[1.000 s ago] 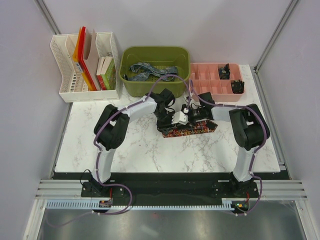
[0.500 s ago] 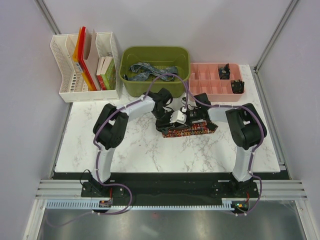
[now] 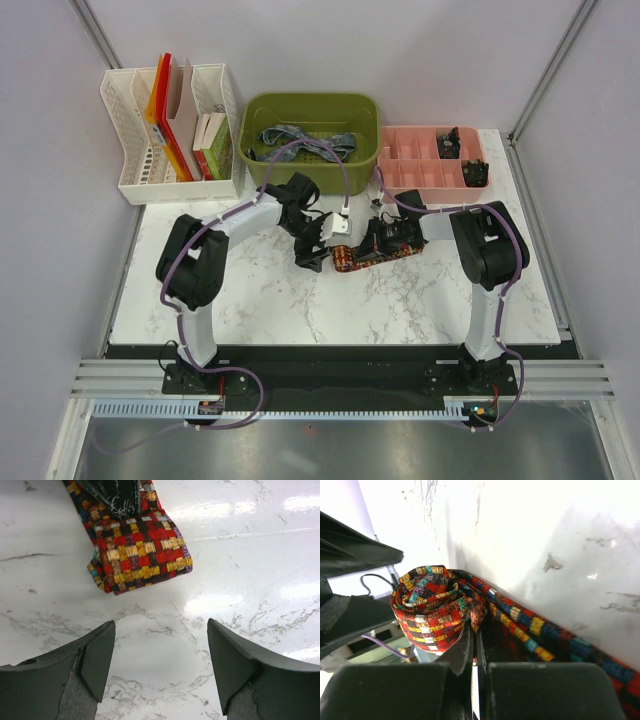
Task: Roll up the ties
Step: Roll the tie at the center of the board.
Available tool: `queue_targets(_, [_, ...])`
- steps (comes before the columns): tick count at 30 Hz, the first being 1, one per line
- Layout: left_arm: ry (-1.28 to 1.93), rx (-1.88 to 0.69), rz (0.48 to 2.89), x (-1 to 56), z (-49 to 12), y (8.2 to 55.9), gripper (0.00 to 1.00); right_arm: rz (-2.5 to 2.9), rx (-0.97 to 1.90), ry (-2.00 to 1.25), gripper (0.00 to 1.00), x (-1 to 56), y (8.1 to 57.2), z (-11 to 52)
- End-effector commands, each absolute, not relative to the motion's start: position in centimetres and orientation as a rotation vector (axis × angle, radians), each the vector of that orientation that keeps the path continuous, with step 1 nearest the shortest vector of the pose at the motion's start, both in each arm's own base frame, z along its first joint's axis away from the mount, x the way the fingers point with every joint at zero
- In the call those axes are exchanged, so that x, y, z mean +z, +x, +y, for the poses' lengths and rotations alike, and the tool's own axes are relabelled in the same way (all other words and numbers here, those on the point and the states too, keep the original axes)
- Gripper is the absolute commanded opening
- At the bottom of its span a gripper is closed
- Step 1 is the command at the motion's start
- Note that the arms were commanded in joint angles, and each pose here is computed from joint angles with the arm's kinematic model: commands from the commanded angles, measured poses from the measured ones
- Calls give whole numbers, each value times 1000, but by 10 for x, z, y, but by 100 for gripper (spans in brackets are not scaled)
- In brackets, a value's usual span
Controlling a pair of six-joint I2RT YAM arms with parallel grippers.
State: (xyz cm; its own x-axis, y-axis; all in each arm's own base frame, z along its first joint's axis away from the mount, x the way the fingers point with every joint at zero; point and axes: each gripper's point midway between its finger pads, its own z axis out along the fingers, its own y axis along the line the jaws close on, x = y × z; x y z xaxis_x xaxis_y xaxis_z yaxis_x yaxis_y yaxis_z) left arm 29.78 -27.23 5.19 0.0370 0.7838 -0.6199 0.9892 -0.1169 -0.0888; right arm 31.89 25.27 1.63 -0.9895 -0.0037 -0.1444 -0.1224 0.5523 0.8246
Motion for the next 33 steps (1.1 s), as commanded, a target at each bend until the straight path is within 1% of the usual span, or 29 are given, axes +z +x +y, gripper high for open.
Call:
queue_targets(1, [1838,-715,1755,73,-276,310,82,2759,1208,-69,0,-30,319,235])
queue_targets(5, [1729,-674,1836,69,-273,315,87,2797,1218,33,0,-40,312,234])
queue_targets(6, [1705,-665,1827,75,-274,314,88,2799,1224,44,0,-40,310,235])
queue_targets(10, [1669,-647,1804,65,-274,308,90,2799,1268,68,0,-41,300,250])
queue_targets(13, [1668,-621,1772,63,-277,317,89,2802,1284,111,0,-42,296,262])
queue_targets(16, [1713,-632,1672,67,-281,318,88,2794,1309,197,0,-39,292,271])
queue_targets(20, [1761,-668,1558,74,-290,319,91,2791,1295,320,0,-37,286,277])
queue_targets(23, [1811,-737,1547,70,-294,314,92,2758,1268,422,0,-34,290,279])
queue_targets(24, [1829,-767,1570,69,-293,309,91,2754,1256,449,0,-35,289,279])
queue_targets(29, [1875,-786,1537,68,-288,307,86,2715,1223,604,0,-38,294,280])
queue_targets(31, [1893,-781,1555,65,-283,307,83,2702,1224,604,0,-40,298,283])
queue_targets(33, [1898,-774,1569,64,-278,311,81,2671,1232,597,0,-37,304,285])
